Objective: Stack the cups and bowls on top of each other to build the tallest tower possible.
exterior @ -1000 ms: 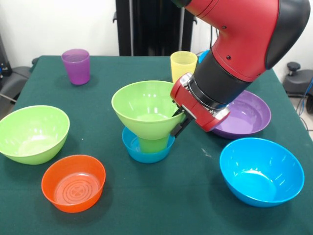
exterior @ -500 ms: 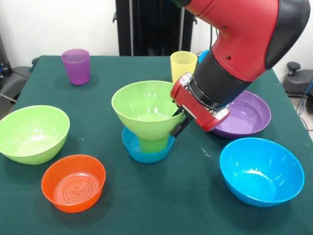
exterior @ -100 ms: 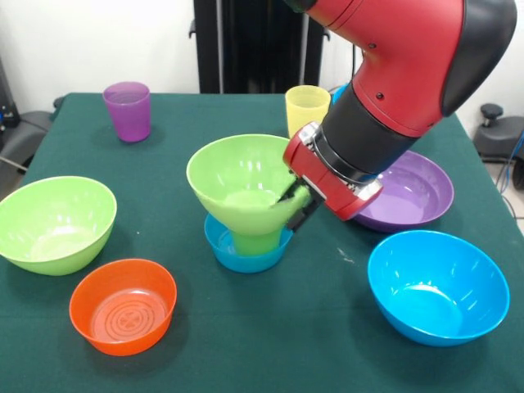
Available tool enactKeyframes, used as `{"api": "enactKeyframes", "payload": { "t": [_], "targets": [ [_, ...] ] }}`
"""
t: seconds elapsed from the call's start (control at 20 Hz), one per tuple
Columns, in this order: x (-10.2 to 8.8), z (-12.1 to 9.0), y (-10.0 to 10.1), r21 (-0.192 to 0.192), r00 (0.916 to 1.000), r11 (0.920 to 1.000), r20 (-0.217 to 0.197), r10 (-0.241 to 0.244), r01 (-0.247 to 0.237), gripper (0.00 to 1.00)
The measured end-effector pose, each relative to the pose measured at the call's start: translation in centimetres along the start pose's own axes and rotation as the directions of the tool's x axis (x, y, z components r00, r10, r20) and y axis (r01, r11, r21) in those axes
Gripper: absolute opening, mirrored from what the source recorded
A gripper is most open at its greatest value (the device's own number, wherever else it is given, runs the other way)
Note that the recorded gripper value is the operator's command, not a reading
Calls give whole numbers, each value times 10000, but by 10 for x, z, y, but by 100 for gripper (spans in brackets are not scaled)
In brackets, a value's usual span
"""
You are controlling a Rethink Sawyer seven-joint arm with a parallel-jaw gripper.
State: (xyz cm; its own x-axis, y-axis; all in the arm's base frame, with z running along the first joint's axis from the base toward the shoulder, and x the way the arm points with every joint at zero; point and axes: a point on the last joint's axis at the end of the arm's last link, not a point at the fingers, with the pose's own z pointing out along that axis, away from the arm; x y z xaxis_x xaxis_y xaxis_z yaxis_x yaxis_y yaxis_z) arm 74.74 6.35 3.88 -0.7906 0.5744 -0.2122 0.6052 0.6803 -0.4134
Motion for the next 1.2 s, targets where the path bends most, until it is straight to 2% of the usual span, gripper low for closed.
{"api": "enactKeyframes", "payload": {
  "t": [1.2],
  "targets": [
    [-8,3,-7,4,9999,9999,-47,141,-141,100]
  ]
}}
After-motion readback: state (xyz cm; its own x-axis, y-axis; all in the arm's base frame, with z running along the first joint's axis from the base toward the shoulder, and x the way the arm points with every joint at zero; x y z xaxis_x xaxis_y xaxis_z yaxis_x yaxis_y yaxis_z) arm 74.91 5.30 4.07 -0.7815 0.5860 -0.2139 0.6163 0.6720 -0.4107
